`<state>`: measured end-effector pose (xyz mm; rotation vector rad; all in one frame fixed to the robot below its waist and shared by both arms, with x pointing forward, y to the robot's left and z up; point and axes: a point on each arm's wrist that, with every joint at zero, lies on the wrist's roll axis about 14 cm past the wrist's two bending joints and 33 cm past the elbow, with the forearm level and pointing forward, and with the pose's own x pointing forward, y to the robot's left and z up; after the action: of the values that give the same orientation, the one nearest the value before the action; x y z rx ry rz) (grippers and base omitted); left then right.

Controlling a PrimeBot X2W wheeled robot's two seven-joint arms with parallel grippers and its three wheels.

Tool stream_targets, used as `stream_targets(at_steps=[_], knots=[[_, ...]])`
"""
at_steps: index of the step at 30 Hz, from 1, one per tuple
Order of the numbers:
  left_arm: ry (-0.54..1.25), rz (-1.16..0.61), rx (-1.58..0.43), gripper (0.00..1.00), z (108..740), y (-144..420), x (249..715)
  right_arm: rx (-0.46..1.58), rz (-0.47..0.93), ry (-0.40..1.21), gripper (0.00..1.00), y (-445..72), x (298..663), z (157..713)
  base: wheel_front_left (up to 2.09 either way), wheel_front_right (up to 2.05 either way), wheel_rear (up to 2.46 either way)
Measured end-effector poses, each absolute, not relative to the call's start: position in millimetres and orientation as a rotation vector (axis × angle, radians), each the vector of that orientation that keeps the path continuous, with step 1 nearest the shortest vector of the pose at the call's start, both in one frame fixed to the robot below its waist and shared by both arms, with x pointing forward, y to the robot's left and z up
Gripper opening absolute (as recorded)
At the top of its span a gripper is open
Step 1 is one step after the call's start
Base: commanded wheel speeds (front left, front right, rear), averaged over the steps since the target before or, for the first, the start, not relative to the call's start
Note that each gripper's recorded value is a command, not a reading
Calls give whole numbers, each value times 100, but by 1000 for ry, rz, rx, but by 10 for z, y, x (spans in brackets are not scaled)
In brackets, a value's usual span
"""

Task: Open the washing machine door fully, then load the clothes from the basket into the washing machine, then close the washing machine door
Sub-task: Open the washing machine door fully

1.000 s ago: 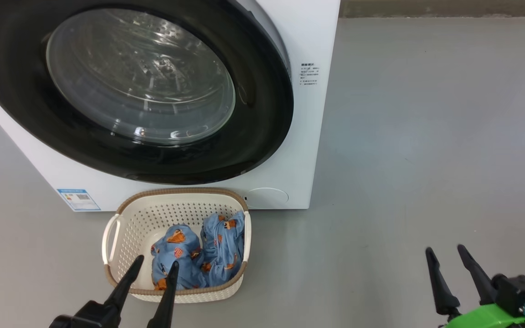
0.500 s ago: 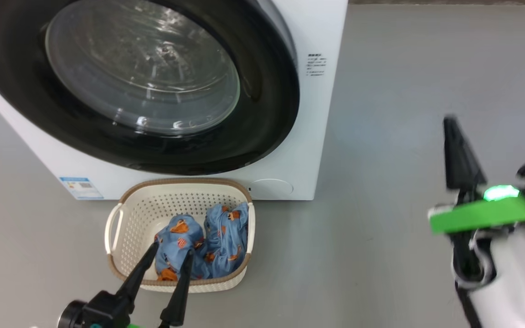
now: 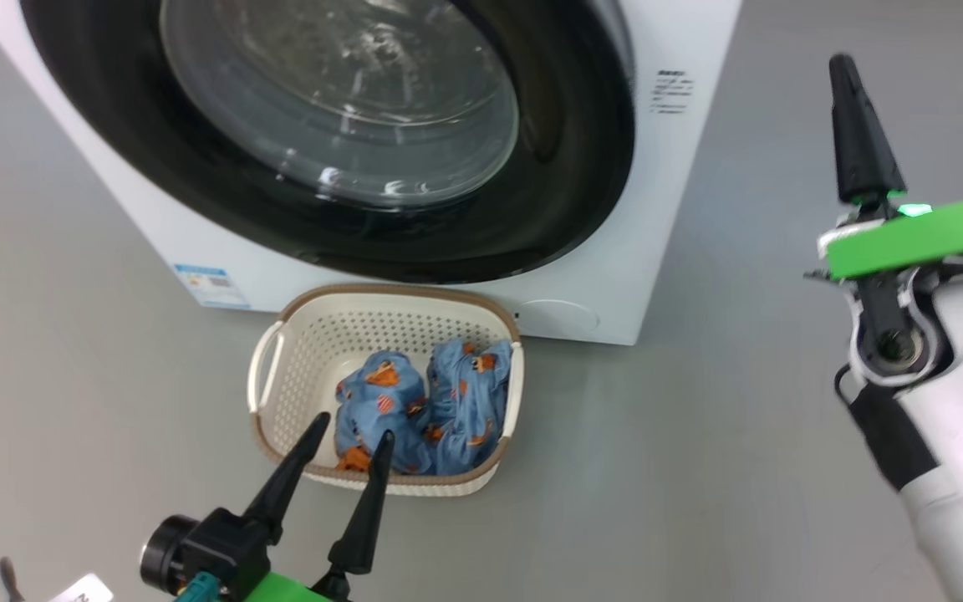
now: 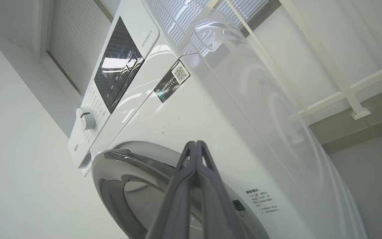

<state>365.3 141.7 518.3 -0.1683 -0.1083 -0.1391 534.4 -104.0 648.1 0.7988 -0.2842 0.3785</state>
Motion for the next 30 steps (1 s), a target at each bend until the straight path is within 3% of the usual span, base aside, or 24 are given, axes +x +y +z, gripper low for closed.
stream_targets(at_steps=[8, 30], knots=[[-92, -100, -173, 100, 5137, 1499, 3673, 956, 517, -71, 0, -688, 5598, 6373, 0, 0, 0], [-39, -62, -172, 100, 4974, 1584, 3816, 978, 690, 357, 0, -181, 6057, 5777, 0, 0, 0]])
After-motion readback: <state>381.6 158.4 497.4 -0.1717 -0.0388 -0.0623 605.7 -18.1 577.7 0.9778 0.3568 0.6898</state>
